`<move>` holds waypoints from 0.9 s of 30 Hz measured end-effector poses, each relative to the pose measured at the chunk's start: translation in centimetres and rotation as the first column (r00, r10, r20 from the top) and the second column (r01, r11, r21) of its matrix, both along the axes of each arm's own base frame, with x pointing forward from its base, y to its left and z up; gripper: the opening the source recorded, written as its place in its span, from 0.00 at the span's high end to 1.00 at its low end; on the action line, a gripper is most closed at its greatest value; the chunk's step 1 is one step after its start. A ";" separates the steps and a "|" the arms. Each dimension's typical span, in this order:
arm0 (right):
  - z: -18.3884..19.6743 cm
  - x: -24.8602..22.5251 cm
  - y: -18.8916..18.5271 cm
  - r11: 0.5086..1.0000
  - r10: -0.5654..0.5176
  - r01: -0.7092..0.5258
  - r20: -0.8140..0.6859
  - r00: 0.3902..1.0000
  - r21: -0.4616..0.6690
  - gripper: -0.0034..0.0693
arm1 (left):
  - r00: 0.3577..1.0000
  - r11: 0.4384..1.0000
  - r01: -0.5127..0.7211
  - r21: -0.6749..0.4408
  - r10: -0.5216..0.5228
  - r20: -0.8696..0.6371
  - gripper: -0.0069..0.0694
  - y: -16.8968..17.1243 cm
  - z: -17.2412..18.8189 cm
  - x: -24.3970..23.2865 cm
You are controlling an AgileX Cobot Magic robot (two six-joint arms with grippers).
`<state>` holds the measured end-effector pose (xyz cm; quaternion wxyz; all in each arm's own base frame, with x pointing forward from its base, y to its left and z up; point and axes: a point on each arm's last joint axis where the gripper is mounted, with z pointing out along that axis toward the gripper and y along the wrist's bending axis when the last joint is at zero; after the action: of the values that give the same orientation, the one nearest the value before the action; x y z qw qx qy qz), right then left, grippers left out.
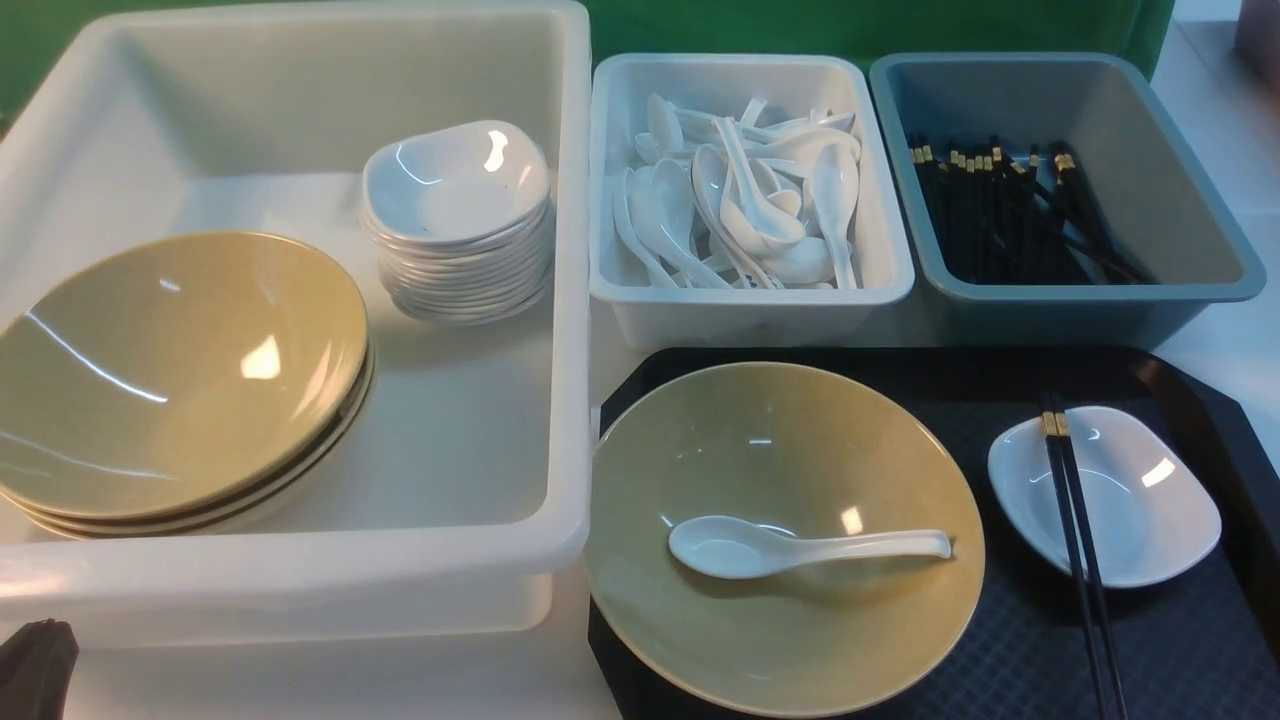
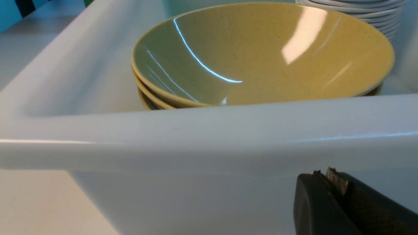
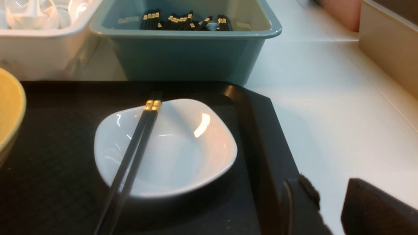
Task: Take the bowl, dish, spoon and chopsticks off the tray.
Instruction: Use the right arm to grab the chopsticks
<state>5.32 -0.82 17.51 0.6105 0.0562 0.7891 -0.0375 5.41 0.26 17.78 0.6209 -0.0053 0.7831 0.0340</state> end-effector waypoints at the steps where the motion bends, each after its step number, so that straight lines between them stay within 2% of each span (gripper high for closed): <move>1: 0.0 0.0 0.0 1.000 0.000 0.000 0.000 1.000 0.000 0.63 | 1.000 1.000 0.000 0.000 0.000 0.000 0.93 0.0 0.0 0.0; 27: 0.0 0.0 0.0 1.000 -0.001 0.001 0.001 1.000 0.003 0.63 | 1.000 1.000 -0.002 0.001 0.002 0.001 0.93 0.0 0.0 0.0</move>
<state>5.32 -0.82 17.52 0.6109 0.0573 0.7888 -0.0366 5.41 0.28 17.79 0.6212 -0.0057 0.7828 0.0349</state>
